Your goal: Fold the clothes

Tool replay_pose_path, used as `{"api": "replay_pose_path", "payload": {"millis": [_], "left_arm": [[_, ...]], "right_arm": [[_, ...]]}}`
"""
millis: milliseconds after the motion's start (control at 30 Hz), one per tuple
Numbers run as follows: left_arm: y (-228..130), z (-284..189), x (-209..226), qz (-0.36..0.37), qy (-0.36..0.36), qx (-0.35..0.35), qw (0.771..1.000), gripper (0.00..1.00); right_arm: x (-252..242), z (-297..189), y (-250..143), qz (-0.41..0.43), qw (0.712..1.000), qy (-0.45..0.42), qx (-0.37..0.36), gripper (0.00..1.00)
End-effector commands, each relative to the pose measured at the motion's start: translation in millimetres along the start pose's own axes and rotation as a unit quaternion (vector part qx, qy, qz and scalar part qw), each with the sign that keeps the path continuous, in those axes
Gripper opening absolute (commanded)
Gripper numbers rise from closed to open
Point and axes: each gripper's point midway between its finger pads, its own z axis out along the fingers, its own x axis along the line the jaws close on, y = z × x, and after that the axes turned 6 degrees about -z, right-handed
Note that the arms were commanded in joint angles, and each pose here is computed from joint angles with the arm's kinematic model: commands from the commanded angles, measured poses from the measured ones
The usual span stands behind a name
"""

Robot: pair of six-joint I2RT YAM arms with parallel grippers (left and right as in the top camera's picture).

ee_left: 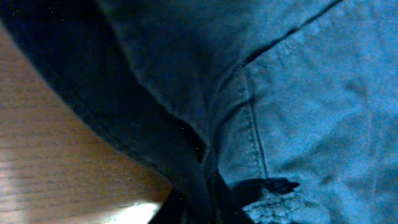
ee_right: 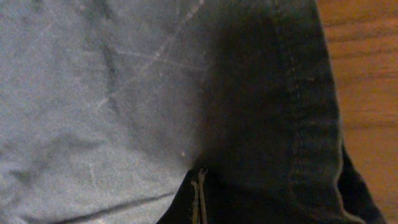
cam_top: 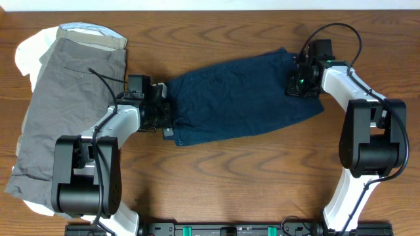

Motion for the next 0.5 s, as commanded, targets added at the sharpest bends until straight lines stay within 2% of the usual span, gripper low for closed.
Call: {"api": "replay_pose_path", "payload": {"millis": [0,267,467], "left_arm": [[-10.3,1.2,2.4,-0.007,0.001,0.017,1.0,0.06],[4.0,-53.7,-17.2,0.006,-0.008,-0.043,0.999,0.06],[6.6,-100.9,-10.3,-0.015,0.007,-0.085,0.996,0.06]], "right_arm": [[-12.6,15.3,-18.4,0.018,0.999,-0.015,0.036,0.01],[0.4,14.2,-30.4,0.024,0.998,0.021,0.061,0.01],[19.0,12.1,-33.1,0.027,0.995,0.072,0.068,0.01]]}}
